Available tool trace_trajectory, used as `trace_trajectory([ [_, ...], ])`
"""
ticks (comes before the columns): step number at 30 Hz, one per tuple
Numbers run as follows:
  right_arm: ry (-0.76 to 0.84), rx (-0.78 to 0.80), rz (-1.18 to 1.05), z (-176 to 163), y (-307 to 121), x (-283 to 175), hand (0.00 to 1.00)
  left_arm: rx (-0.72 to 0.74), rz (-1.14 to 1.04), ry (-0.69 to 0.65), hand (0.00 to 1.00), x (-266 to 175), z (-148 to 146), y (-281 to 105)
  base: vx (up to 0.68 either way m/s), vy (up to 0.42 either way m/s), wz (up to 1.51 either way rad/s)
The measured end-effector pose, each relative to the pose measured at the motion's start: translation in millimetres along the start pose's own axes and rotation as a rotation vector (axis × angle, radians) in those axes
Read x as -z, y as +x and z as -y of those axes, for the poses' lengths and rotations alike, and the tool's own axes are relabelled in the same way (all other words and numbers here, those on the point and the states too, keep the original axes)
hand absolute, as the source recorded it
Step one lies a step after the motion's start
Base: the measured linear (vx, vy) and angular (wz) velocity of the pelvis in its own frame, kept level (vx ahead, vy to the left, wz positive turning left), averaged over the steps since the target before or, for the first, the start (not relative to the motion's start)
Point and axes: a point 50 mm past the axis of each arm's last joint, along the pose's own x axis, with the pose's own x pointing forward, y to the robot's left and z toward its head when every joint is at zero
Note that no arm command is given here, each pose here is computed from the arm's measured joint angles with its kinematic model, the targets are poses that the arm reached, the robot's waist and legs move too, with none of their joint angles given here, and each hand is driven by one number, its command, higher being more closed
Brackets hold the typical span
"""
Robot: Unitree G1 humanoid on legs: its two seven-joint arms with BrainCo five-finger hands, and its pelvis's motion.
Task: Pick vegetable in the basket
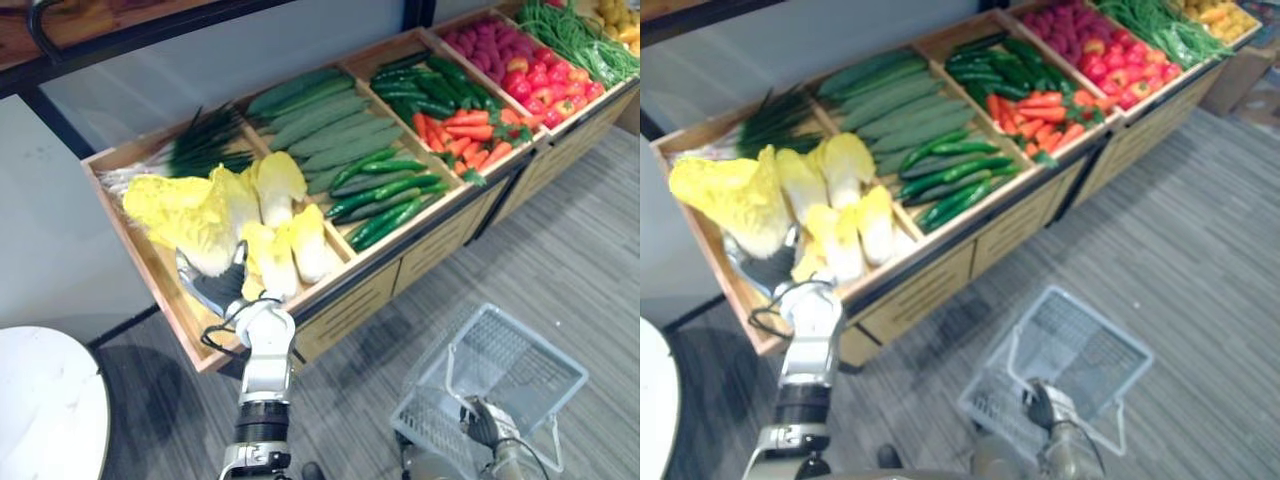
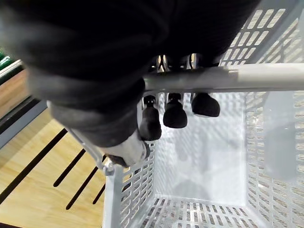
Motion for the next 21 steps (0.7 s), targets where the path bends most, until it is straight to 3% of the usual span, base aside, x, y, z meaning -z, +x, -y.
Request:
trace_trajectory([
  [7, -0.004, 0.072, -0.160, 24, 11, 29, 1.00, 0.311, 0.155, -0.138, 1.00, -36, 24, -31, 0.00, -0.010, 0.02],
  [13, -0.097, 0.174, -0.222, 81, 25, 54, 1.00, 0.584, 0.311, -0.193, 1.00, -59, 37, -54, 0.00, 0.007, -0.05],
  [21, -0.141, 0.182, -0.250, 113, 30, 63, 1.00, 0.916, 0.401, -0.208, 1.00, -64, 48, -88, 0.00, -0.007, -0.08],
])
